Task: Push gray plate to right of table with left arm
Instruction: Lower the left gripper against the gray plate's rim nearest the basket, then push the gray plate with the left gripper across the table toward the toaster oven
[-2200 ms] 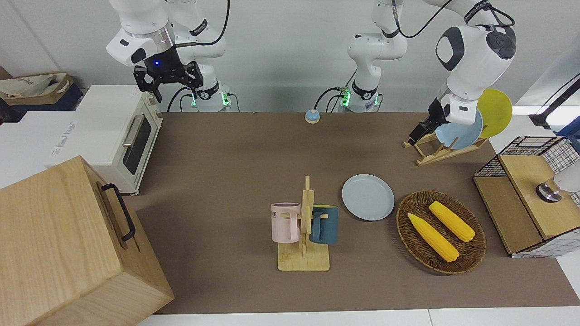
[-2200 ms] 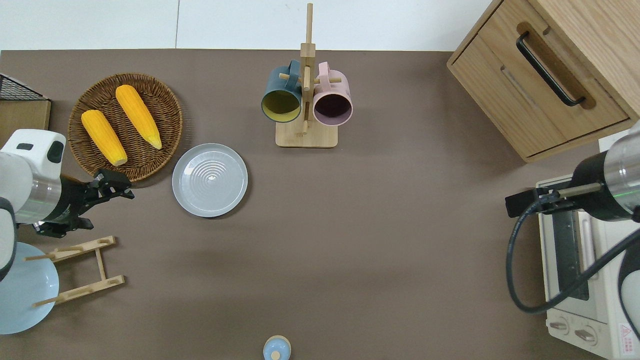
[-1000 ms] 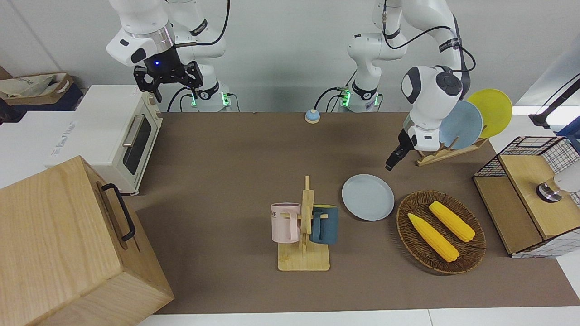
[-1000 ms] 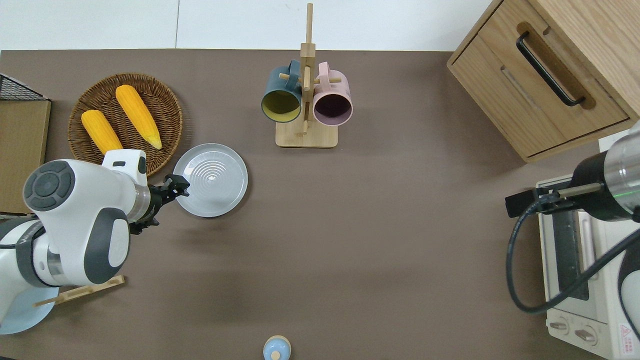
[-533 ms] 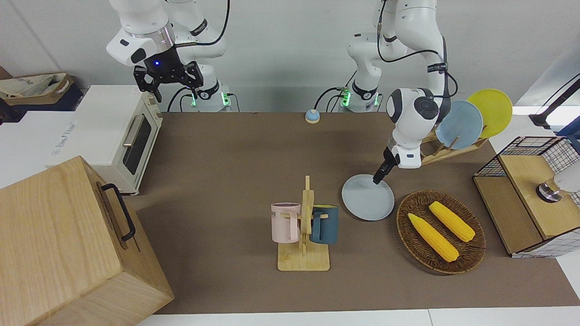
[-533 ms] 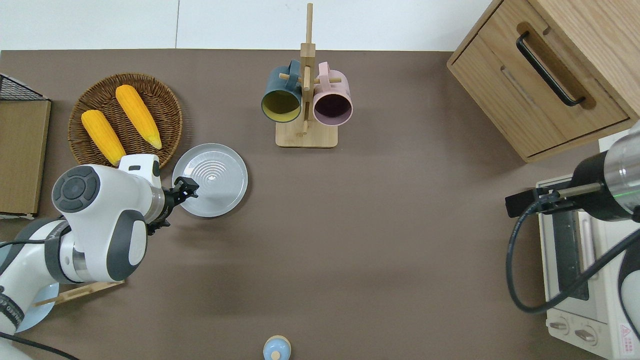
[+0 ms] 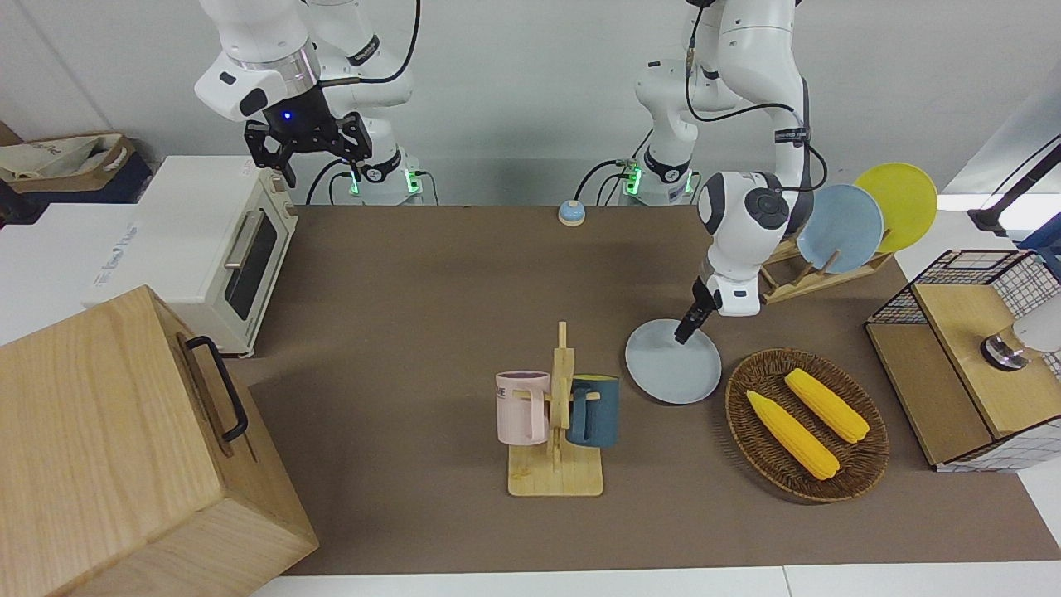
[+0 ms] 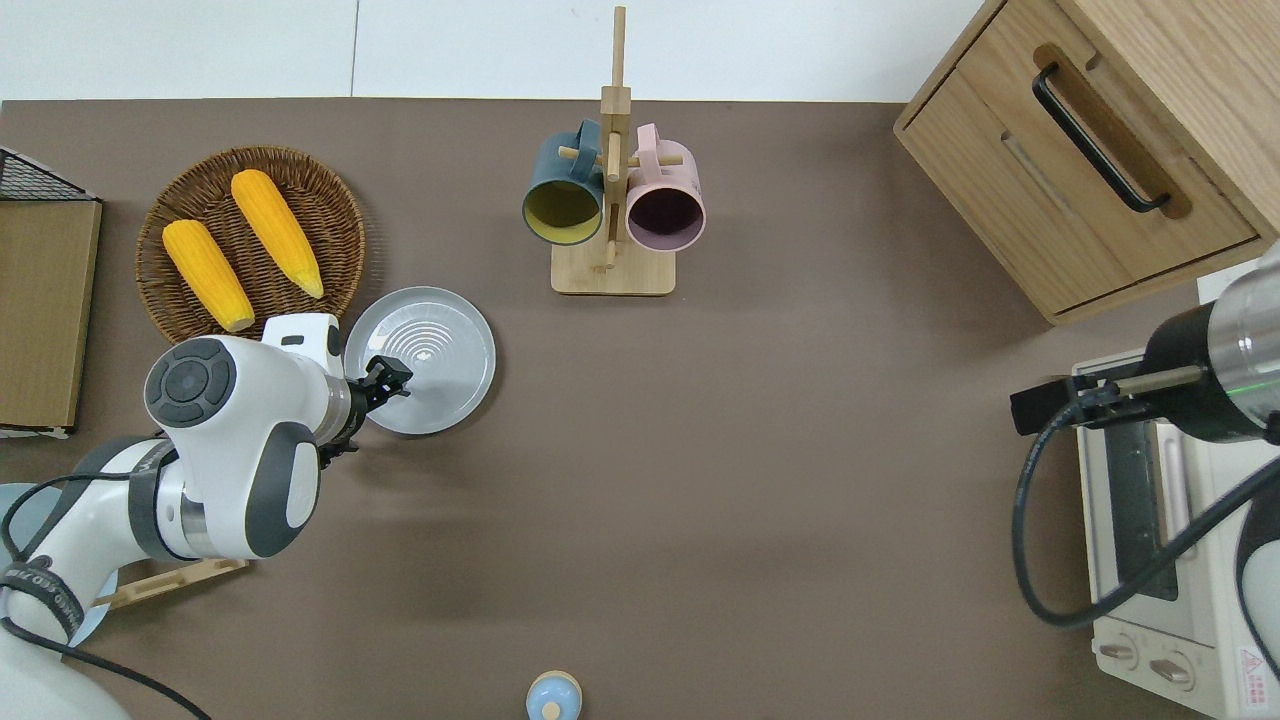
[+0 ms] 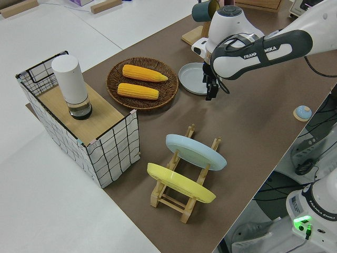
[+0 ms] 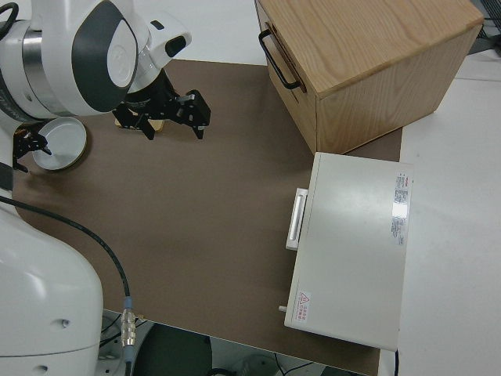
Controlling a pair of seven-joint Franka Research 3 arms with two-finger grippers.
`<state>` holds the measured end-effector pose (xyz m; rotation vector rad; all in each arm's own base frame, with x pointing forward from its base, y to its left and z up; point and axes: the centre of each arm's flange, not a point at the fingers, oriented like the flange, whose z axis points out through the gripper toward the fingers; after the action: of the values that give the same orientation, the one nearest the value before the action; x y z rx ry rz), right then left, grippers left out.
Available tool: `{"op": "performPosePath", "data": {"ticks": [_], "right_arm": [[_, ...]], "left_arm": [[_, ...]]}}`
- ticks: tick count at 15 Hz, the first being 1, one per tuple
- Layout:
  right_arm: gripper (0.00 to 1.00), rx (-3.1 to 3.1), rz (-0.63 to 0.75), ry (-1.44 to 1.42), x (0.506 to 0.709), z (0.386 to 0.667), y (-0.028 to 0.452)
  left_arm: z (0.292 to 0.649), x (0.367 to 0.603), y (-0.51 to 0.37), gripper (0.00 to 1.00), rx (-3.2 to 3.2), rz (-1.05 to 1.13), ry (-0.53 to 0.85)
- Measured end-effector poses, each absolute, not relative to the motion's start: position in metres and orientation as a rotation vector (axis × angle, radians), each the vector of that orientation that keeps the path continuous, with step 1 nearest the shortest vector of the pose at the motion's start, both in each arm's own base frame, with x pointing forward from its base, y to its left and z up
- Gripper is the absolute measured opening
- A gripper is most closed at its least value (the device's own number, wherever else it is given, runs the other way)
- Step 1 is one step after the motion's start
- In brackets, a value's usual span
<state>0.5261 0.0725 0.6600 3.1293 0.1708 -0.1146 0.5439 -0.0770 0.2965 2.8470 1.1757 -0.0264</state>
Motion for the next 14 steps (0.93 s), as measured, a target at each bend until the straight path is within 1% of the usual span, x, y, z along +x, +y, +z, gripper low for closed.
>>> {"op": "performPosePath", "data": {"ticks": [2, 4, 6, 7, 9, 10, 14], "right_arm": [[0.99, 3.129, -0.115, 0.171, 0.5261, 0.6600, 0.0725], [0.99, 3.129, -0.115, 0.171, 0.5261, 0.6600, 0.0725], [0.99, 3.129, -0.115, 0.171, 0.5261, 0.6600, 0.0725], [0.99, 3.129, -0.115, 0.171, 0.5261, 0.6600, 0.0725], [0.99, 3.129, -0.115, 0.171, 0.5261, 0.6600, 0.0725], [0.99, 3.129, -0.115, 0.171, 0.5261, 0.6600, 0.0725], [0.99, 3.129, -0.115, 0.171, 0.5261, 0.6600, 0.0725]], "left_arm": [[0.2935, 0.5430, -0.0768, 0.96, 2.846, -0.022, 1.177], [0.2932, 0.5428, -0.0767, 0.78, 2.845, -0.020, 1.177], [0.2936, 0.5431, -0.0768, 0.55, 2.844, -0.017, 1.176], [0.2954, 0.5441, -0.0777, 0.39, 2.840, -0.002, 1.173], [0.2966, 0.5444, -0.0775, 0.18, 2.838, 0.004, 1.173], [0.2989, 0.5447, -0.0772, 0.10, 2.836, 0.009, 1.173], [0.3007, 0.5447, -0.0771, 0.09, 2.834, 0.014, 1.173]]}}
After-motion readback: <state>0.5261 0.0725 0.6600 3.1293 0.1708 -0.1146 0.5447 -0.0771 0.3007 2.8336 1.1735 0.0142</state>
